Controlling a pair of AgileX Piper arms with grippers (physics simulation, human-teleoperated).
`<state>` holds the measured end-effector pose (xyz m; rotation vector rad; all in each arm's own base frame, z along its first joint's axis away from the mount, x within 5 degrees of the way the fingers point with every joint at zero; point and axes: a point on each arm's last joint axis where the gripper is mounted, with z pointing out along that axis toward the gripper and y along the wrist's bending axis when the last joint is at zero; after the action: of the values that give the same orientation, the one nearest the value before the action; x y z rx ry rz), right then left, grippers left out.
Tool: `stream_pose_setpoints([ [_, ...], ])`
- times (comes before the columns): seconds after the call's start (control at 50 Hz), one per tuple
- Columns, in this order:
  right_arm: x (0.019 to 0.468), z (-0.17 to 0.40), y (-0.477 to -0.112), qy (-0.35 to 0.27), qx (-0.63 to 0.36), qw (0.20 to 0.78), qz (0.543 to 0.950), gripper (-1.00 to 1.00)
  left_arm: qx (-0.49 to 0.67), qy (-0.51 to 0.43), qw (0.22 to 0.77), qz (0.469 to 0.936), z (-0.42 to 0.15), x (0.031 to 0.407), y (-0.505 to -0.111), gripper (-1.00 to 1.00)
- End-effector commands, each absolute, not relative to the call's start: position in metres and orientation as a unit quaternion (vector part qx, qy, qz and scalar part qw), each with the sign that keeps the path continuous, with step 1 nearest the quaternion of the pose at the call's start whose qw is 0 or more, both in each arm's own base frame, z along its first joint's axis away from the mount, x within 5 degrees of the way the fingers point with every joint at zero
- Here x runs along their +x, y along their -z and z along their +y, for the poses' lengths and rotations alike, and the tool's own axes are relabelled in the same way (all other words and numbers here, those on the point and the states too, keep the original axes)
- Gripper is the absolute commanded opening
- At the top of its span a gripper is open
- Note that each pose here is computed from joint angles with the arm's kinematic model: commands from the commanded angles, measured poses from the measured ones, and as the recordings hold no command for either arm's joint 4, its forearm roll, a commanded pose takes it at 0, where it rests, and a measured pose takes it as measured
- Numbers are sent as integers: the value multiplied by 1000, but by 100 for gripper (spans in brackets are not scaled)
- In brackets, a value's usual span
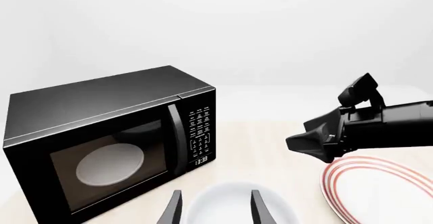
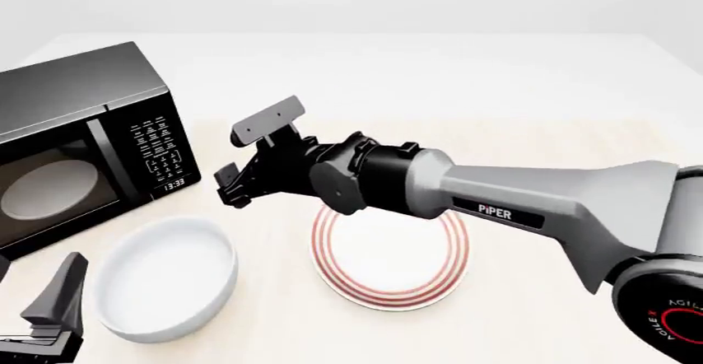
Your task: Put the white bowl to the right of the plate.
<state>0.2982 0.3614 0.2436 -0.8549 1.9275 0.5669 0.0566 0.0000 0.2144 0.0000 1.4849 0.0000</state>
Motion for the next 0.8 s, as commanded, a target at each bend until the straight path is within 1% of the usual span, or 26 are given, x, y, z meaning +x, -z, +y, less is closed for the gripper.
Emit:
stream_pose_setpoints([
  [0.02, 292, 374, -235, -238, -354, 452, 784, 100, 0, 0, 737, 676, 0, 57, -214, 100],
  [0.28, 291, 384, -217, -239, -353, 437, 792, 100, 0, 0, 737, 676, 0, 57, -214, 100],
  [0.52, 293, 387, -208, -241, -348, 429, 798, 100, 0, 0, 737, 676, 0, 57, -214, 100],
  [0.62, 293, 391, -198, -242, -345, 420, 804, 100, 0, 0, 737, 676, 0, 57, -214, 100],
  [0.72, 293, 392, -198, -244, -343, 418, 805, 100, 0, 0, 737, 676, 0, 57, -214, 100],
  [0.8, 296, 391, -192, -241, -339, 414, 810, 100, 0, 0, 737, 676, 0, 57, -214, 100],
])
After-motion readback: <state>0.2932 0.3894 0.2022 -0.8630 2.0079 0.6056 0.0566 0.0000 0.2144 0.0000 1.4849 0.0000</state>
